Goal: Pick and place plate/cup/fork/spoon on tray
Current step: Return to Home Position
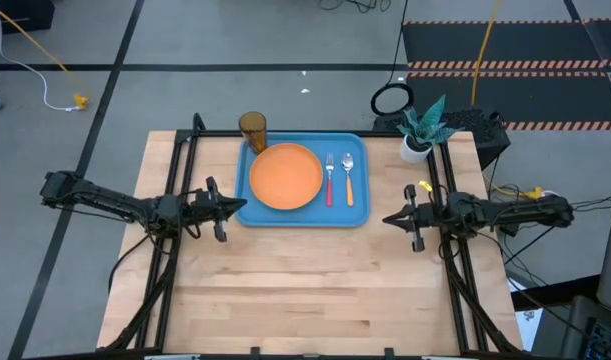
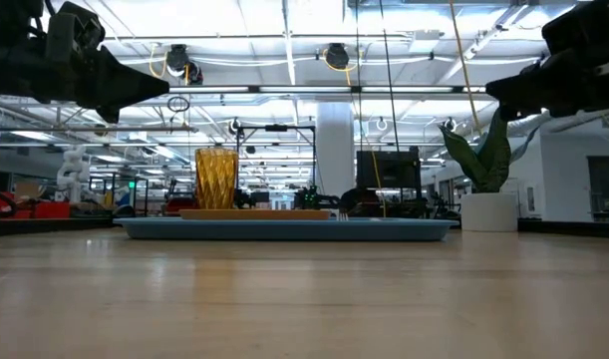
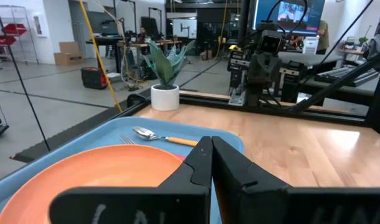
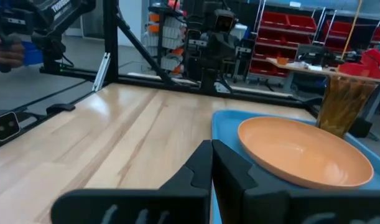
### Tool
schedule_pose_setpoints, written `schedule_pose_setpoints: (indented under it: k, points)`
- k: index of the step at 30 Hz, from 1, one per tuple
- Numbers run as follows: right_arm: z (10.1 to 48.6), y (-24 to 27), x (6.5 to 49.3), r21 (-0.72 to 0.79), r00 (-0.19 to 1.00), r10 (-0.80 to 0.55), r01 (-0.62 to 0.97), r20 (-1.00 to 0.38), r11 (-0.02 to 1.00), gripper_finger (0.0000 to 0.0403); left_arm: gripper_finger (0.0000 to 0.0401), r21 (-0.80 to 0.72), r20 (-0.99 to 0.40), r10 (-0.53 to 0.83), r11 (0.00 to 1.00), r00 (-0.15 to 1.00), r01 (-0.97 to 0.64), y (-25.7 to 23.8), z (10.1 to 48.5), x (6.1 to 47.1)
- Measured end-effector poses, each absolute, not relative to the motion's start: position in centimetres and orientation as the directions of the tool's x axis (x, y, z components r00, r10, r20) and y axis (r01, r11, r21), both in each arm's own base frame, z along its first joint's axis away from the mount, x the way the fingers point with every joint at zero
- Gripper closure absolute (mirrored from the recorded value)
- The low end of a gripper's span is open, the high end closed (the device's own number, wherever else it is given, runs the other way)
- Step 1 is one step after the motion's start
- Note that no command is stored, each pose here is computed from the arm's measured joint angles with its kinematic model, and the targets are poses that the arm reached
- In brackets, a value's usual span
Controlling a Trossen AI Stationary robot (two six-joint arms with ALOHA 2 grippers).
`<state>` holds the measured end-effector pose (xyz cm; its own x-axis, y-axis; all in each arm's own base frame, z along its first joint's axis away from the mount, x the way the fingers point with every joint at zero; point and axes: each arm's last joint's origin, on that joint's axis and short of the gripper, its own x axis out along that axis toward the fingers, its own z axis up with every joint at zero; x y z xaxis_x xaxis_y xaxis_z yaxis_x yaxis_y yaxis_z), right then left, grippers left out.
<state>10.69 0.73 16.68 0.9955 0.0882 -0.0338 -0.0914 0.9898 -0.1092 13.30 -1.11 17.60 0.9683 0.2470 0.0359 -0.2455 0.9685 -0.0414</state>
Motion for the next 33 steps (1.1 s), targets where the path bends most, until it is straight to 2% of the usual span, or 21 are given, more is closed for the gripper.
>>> schedule_pose_setpoints:
  k: [7,16,33]
  points:
    - [16.51,0.54,10.14,-0.120,0.999,0.033,-0.038,-0.041,0.992,0.0403,0.0385,-0.046,0.036,0.247,0.968,0.968,-0.245,-1.11,17.60,13.30]
    - [16.90,0.60,9.66,-0.144,0.998,0.066,-0.062,0.022,0.988,0.0403,0.0396,-0.047,0.036,0.247,0.968,0.968,-0.245,-1.11,17.60,13.30]
    - [16.80,0.58,9.68,-0.143,0.998,0.059,-0.057,0.010,0.988,0.0403,0.0389,-0.077,0.037,0.245,0.967,0.969,-0.241,-1.13,17.62,13.31]
